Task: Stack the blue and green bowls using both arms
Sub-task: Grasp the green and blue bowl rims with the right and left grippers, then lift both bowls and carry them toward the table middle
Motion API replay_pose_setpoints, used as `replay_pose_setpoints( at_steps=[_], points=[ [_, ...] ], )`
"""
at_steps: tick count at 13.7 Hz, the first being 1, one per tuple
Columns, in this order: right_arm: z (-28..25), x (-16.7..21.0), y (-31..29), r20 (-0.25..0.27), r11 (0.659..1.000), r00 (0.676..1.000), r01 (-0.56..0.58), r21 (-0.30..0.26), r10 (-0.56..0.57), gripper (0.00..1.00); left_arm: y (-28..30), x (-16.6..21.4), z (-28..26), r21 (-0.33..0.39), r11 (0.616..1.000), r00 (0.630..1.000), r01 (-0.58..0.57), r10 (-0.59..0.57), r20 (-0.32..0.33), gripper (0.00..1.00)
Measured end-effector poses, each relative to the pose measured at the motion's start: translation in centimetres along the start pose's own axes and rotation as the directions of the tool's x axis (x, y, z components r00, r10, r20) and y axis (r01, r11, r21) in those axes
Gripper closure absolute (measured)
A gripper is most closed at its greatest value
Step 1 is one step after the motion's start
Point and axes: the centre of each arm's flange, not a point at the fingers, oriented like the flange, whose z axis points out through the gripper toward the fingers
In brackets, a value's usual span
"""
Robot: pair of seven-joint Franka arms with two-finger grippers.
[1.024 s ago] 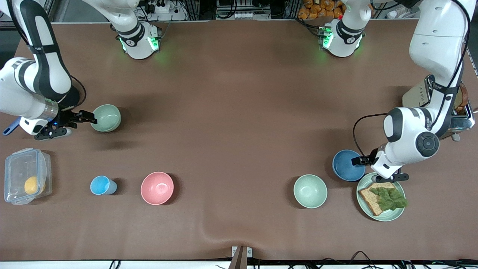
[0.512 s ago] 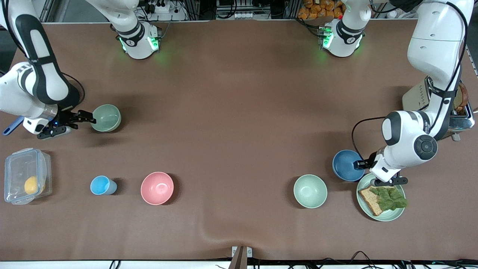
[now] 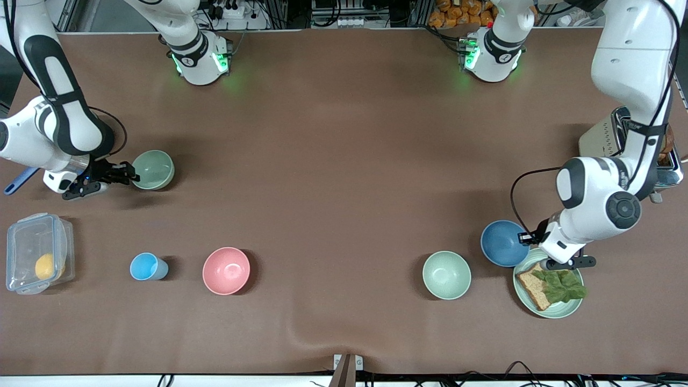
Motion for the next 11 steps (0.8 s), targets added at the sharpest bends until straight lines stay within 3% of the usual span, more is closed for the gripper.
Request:
replay_pose_setpoints(
  at_steps=[2, 3, 7, 11],
  points=[
    [0.0, 0.1, -0.1, -0.001, 1.0, 1.0, 0.013, 0.0, -0.013, 0.91, -0.2, -0.2, -2.8, 0.001, 1.0, 1.0, 0.007, -0.007, -0.007, 0.95],
    [-0.1, 0.2, -0.2, -0.003, 1.0, 1.0, 0.017, 0.0, -0.017, 0.96, -0.2, -0.5, -4.5, -0.005, 1.0, 1.0, 0.015, -0.015, -0.016, 0.95],
    [-2.4, 0.9, -2.1, 0.008, 0.999, 1.0, 0.03, 0.031, -0.03, 0.96, 0.0, -3.5, -10.4, -0.075, 0.995, 0.996, 0.069, -0.073, -0.048, 0.95],
    [-6.9, 3.0, -8.6, 0.03, 0.998, 0.999, -0.047, 0.052, 0.045, 0.96, 1.2, -6.0, -13.4, -0.095, 0.992, 0.995, 0.086, -0.09, -0.035, 0.95]
  ],
)
